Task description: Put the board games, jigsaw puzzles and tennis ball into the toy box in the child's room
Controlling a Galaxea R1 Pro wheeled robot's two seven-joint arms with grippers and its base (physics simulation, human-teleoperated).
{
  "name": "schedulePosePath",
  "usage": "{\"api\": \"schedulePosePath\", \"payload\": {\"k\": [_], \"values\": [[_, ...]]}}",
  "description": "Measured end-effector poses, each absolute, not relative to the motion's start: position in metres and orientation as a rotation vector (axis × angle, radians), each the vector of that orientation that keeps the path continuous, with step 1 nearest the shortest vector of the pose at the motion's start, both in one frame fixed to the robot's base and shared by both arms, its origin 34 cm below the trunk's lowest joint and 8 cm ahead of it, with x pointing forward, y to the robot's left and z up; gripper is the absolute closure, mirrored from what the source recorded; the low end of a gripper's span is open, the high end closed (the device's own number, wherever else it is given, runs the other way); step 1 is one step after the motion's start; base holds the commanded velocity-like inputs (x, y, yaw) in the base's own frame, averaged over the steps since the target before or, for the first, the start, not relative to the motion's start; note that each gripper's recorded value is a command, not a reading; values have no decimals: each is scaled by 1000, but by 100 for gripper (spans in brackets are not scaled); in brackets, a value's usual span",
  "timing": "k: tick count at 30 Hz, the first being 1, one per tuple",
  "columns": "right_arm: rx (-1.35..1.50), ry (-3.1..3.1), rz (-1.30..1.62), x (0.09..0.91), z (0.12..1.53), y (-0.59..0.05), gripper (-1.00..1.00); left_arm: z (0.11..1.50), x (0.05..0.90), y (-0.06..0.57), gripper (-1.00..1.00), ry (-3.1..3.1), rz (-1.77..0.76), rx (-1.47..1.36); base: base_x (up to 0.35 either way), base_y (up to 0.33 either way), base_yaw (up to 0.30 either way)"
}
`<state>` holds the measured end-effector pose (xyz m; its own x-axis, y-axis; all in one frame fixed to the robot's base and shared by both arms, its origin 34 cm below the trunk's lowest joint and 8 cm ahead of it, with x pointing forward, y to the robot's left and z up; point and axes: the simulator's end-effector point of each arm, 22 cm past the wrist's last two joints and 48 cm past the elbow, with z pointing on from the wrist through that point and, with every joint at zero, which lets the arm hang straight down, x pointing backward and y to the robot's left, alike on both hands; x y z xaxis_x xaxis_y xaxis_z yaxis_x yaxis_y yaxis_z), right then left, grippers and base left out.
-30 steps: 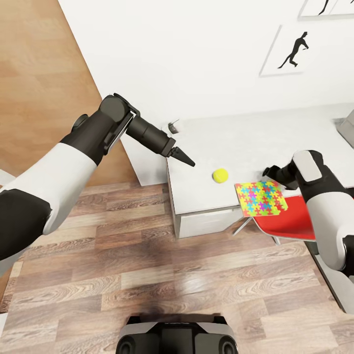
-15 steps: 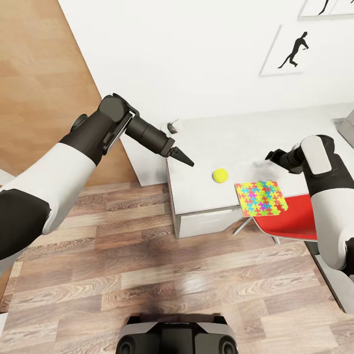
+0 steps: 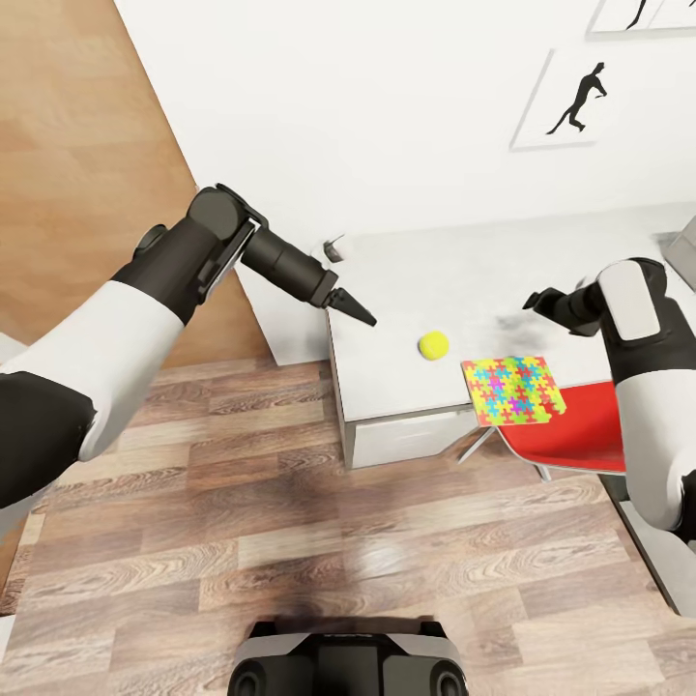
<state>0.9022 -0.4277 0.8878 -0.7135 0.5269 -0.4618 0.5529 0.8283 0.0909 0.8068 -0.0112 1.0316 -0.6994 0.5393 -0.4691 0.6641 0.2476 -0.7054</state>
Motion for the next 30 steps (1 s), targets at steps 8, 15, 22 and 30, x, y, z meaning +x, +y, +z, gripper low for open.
{"api": "schedulePosePath", "payload": {"k": [8,15,22,30], "values": [[777,2522,-68,905,896,-426,-100,1032,808,-7,-100,2380,-1439,1148,0,0,0],[773,2516,-63,905,904,-426,-100,1037,810,-3,-100,2381,-1423,1144,0,0,0],[770,2507,-58,906,912,-425,-100,1044,811,3,-100,2381,-1404,1139,0,0,0],[768,2495,-54,907,923,-426,-100,1050,815,13,-100,2387,-1375,1125,0,0,0]]}}
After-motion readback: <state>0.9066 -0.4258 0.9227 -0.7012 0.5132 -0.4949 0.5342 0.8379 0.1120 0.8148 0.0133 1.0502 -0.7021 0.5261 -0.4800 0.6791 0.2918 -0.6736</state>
